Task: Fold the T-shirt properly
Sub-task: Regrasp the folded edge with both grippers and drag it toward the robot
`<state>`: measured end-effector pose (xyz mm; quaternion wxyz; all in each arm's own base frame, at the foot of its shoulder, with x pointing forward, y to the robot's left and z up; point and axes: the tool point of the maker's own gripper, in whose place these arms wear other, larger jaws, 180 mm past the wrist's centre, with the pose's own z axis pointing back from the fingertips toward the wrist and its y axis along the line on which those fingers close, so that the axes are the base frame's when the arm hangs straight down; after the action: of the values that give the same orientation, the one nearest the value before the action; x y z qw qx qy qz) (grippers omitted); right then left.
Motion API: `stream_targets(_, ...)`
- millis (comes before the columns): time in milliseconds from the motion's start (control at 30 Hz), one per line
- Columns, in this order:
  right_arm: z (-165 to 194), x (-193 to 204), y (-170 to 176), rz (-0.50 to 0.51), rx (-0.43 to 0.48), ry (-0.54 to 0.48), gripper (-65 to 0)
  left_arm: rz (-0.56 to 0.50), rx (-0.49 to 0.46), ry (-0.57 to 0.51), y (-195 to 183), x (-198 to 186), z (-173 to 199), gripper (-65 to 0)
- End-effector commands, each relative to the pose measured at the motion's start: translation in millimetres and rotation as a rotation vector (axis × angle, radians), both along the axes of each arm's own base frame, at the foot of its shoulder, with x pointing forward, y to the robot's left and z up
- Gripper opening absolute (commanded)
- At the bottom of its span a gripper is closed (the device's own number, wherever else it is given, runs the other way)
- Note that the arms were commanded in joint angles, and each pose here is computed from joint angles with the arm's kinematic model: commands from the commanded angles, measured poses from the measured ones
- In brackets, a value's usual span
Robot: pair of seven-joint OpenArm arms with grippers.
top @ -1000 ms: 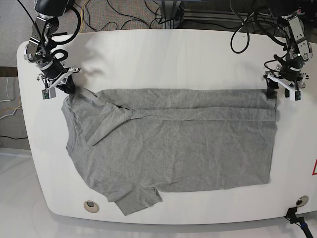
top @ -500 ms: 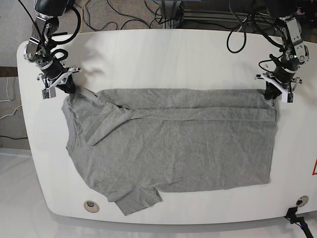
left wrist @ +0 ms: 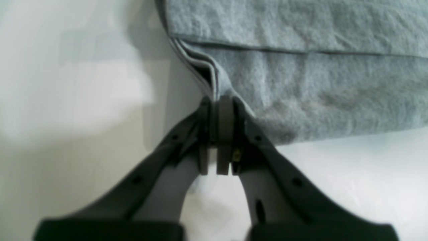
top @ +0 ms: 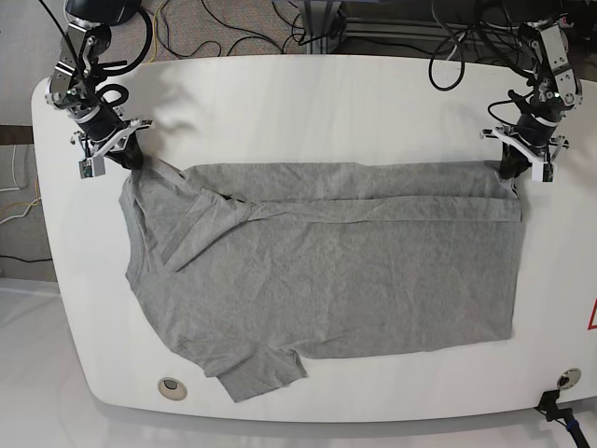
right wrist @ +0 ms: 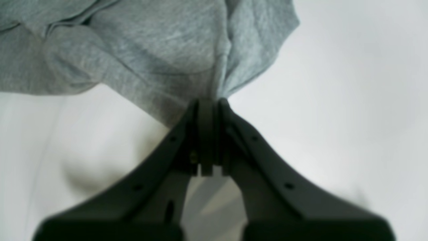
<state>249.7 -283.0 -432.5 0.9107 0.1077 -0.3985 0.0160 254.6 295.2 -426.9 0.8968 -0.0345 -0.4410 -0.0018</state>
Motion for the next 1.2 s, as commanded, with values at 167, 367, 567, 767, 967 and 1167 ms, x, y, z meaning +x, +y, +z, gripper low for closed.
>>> stream_targets(167, -11.0, -57.1, 2.6, 0.055, -0.055, 0.109, -65.0, -0.034, 0.076, 0.142, 17.0, -52.8, -15.5, -65.0)
stream_targets(367, -13.8, -103.2, 13.5, 0.093, -0.068, 0.176, -65.0, -0.052, 0.082, 0.245, 14.8, -104.8, -30.0, -65.0)
stream_targets(567, -21.7, -142.8, 3.1, 0.084, -0.088, 0.262, -65.0, -0.049, 0.083, 0.328, 17.4, -144.9, -40.1, -65.0)
stream_targets(767, -24.1, -170.1, -6.4, 0.102, -0.113, 0.329, -65.0, -0.007, 0.111, 0.375, 37.3, -172.8, -37.5, -65.0)
stream_targets(967, -26.7, -185.6, -5.9, 0.106, -0.111, 0.363, -65.0, -0.015, 0.124, 0.414, 42.2, -189.0, -38.1, -65.0)
stream_targets(1167, -26.8, -183.7, -4.9, 0.108, -0.11, 0.359, -65.0, -0.018, 0.12, 0.419, 39.8, -190.5, -39.6, -65.0)
